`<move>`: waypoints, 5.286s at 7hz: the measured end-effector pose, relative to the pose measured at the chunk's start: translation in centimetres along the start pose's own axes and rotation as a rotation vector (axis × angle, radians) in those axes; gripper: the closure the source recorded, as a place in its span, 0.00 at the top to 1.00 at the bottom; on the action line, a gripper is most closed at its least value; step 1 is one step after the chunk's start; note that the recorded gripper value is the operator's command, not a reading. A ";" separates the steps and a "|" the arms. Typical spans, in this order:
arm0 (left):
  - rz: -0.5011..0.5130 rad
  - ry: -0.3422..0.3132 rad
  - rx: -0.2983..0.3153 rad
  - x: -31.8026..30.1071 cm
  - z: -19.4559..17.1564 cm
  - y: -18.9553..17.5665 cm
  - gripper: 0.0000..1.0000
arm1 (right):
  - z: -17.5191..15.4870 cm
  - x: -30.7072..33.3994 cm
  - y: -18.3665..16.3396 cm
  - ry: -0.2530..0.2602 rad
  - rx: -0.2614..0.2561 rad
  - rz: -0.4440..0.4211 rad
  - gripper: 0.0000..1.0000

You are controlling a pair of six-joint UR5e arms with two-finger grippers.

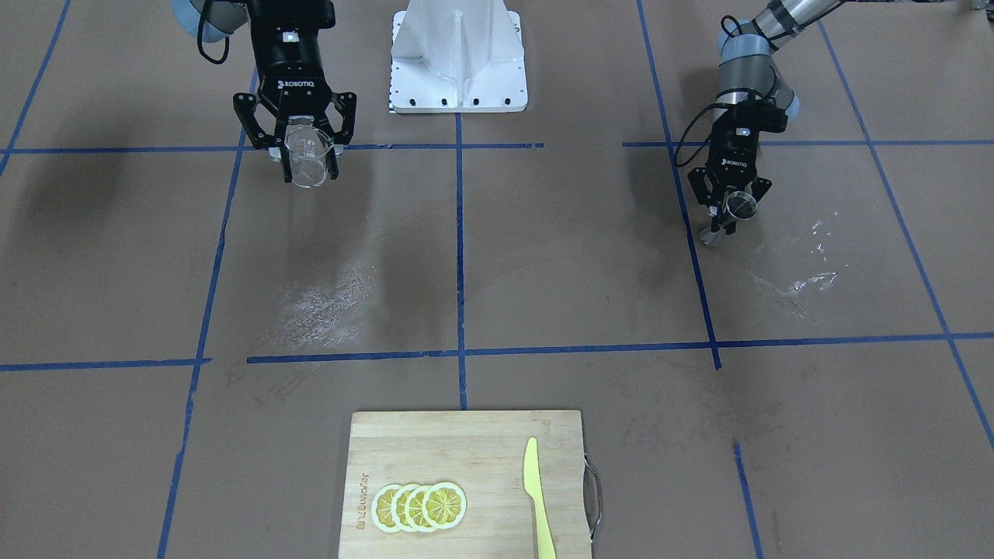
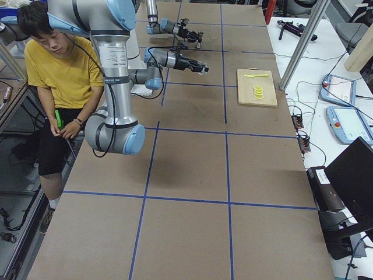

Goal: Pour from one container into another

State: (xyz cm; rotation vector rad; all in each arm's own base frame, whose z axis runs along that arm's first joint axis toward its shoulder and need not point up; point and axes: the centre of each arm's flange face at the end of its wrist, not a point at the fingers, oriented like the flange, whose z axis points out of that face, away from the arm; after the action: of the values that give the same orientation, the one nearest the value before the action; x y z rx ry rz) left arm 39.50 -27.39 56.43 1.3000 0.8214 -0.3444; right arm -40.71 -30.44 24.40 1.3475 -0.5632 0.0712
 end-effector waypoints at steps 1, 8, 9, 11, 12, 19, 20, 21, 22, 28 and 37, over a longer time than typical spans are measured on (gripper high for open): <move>0.000 0.001 0.000 0.2 0.0 0.1 0.00 | 0.0 0.0 0.0 0.000 0.000 0.000 0.00; 0.012 0.000 -0.003 0.2 0.1 0.5 0.03 | 0.0 0.0 0.0 0.001 0.001 0.000 0.00; 0.011 0.000 -0.003 0.3 0.1 0.6 0.06 | 0.0 0.0 0.0 0.001 0.001 0.000 0.00; 0.012 0.001 -0.005 0.3 0.1 0.7 0.09 | 0.0 0.0 0.1 0.001 0.000 0.000 0.00; 0.014 0.001 -0.006 0.4 0.1 0.8 0.10 | 0.0 0.0 0.1 0.001 0.000 -0.001 0.00; 0.019 -0.007 0.001 0.3 0.2 1.0 0.76 | 0.0 0.0 0.1 0.002 0.001 0.000 0.00; 0.017 -0.010 0.005 0.3 0.1 1.0 0.91 | 0.0 0.0 0.1 0.001 0.001 0.000 0.00; 0.013 -0.010 0.008 0.4 0.1 0.8 0.99 | 0.0 0.0 0.1 0.001 0.000 0.000 0.00; 0.006 -0.011 0.015 0.4 0.1 0.6 1.00 | 0.0 0.0 0.1 0.001 0.001 0.001 0.00; -0.081 -0.018 0.085 1.3 -0.6 -3.8 1.00 | 0.0 -0.1 0.0 0.001 0.001 0.002 0.00; 0.132 0.235 0.056 -4.8 2.9 -17.4 1.00 | 0.0 -0.1 0.1 0.000 0.000 0.014 0.00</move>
State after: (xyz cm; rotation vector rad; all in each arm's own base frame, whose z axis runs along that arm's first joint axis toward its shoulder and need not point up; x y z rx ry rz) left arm 25.92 -35.78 47.57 1.4575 0.9217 -0.1109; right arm -40.82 -30.40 24.47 1.3433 -0.5726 0.0823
